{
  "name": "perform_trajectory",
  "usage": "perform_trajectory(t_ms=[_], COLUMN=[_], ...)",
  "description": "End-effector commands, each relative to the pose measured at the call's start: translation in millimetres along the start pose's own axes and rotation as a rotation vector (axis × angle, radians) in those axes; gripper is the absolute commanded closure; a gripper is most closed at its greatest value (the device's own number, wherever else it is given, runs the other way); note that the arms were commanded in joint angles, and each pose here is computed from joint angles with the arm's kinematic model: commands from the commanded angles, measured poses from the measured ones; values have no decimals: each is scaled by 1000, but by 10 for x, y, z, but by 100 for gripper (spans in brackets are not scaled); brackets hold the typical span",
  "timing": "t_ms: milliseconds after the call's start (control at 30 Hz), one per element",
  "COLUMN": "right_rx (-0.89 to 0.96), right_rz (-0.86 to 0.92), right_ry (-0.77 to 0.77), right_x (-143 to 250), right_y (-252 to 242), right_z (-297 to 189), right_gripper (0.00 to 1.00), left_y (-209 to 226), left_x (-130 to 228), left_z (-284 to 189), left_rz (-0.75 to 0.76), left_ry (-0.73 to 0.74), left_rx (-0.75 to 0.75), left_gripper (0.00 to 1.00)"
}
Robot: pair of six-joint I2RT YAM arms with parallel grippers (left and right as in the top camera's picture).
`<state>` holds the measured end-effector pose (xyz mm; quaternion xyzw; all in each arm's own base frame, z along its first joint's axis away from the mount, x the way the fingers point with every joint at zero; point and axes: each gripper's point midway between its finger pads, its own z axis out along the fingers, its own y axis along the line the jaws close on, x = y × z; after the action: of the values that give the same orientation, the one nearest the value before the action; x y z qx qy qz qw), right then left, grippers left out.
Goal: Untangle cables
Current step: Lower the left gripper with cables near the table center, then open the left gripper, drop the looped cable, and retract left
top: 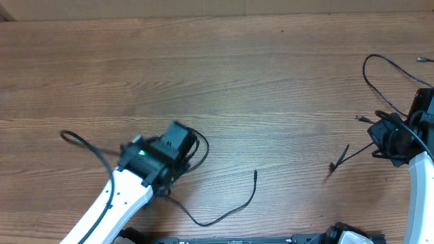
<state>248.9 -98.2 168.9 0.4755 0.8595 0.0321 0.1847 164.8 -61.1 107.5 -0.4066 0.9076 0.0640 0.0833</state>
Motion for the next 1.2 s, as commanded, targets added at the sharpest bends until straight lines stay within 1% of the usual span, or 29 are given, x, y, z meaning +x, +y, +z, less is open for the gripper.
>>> perform_trajectory(t_ms=[0,67,133,200,267,333,367,400,467,500,533,567,733,800,900,933,1000,1067,1100,1133,1167], right_rx=[0,0,0,1,2,1,1,1,1,1,1,1,2,3,3,3,4,4,4,4,4], right_rz=[-18,-18,-18,-18,-18,-18,-18,-18,-18,-18,-18,-18,-18,-18,-18,-18,-18,-18,-18,-18,-18], right_ry=[5,5,5,7,7,7,6,6,6,6,6,7,8,9,9,10,10,10,10,9,9], right_x=[16,15,15,20,21,20,19,19,19,19,19,20,23,25,25,26,27,27,27,26,26], right_y=[4,5,5,1,0,1,2,2,2,1,1,1,-1,-3,-3,-4,-5,-5,-5,-4,-4], right_z=[9,9,9,9,9,9,9,9,9,9,9,9,9,9,9,8,8,8,8,9,9], right_gripper=[96,96,96,96,96,96,96,96,96,96,96,96,96,96,96,96,96,96,96,96,96], left_y=[203,177,137,152,214,256,257,252,229,214,196,165,-49,-194,-448,-573,-724,-832,-856,-862,-856], left_x=[346,488,589,599,586,554,529,498,454,427,395,347,95,-14,-202,-307,-447,-559,-595,-634,-674], left_z=[385,554,705,817,897,933,940,946,953,957,960,964,958,934,850,791,701,618,591,569,556], left_rz=[-162,-167,-172,-181,-217,-245,-248,-247,-248,-249,-251,-253,-297,-352,-457,-508,-560,-541,-514,-475,-439], left_ry=[143,203,242,232,209,183,168,150,126,111,94,69,-37,-41,-5,20,55,76,79,73,62], left_rx=[-87,-64,-31,-22,-39,-52,-51,-48,-36,-29,-20,-6,91,153,263,323,401,465,483,493,497], left_gripper=[8,11,17,21,21,27,32,46,68,82,90,96,96,96,96,91,90,89,82,63,7])
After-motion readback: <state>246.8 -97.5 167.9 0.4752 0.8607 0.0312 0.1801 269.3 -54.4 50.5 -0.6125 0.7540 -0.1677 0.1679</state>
